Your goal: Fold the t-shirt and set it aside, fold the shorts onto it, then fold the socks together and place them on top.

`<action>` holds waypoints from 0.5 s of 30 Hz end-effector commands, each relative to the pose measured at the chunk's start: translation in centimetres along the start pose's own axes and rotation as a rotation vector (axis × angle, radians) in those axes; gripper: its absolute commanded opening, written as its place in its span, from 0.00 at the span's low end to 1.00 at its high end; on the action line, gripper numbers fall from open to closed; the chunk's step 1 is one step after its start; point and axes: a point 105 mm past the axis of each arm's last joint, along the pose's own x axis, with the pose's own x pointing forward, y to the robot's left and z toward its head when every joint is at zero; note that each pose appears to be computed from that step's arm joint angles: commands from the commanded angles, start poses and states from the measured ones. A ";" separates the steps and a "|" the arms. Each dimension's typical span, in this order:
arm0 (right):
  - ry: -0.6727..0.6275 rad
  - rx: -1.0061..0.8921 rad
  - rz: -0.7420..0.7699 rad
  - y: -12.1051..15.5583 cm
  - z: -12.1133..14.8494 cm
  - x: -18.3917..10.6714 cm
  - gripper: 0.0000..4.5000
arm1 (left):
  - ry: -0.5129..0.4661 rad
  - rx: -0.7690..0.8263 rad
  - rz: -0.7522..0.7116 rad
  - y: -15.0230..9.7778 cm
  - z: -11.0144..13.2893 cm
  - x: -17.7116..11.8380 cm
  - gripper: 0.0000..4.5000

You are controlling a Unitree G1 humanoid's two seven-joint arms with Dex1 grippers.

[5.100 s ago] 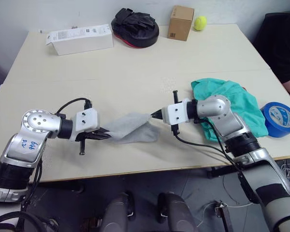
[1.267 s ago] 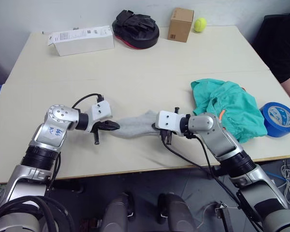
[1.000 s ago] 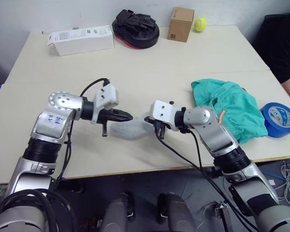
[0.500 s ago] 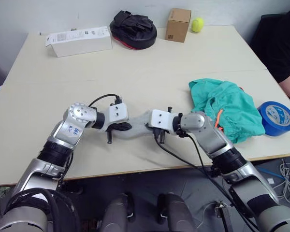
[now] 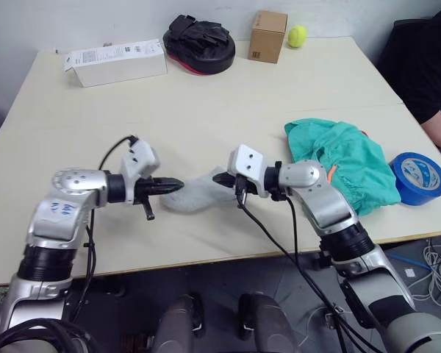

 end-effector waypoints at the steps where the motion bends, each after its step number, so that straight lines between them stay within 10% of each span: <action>1: -0.001 -0.025 0.034 0.7 0.1 1.1 0.00 | 0.020 -0.086 0.074 0.2 -0.8 -2.1 0.01; 7: 0.070 -0.050 0.079 1.8 -2.0 2.5 0.00 | 0.068 -0.407 0.143 -0.2 -3.9 -3.9 0.01; 15: 0.127 -0.051 0.077 2.0 -4.0 3.1 0.00 | 0.019 -0.795 0.150 -0.9 -5.7 -2.6 0.46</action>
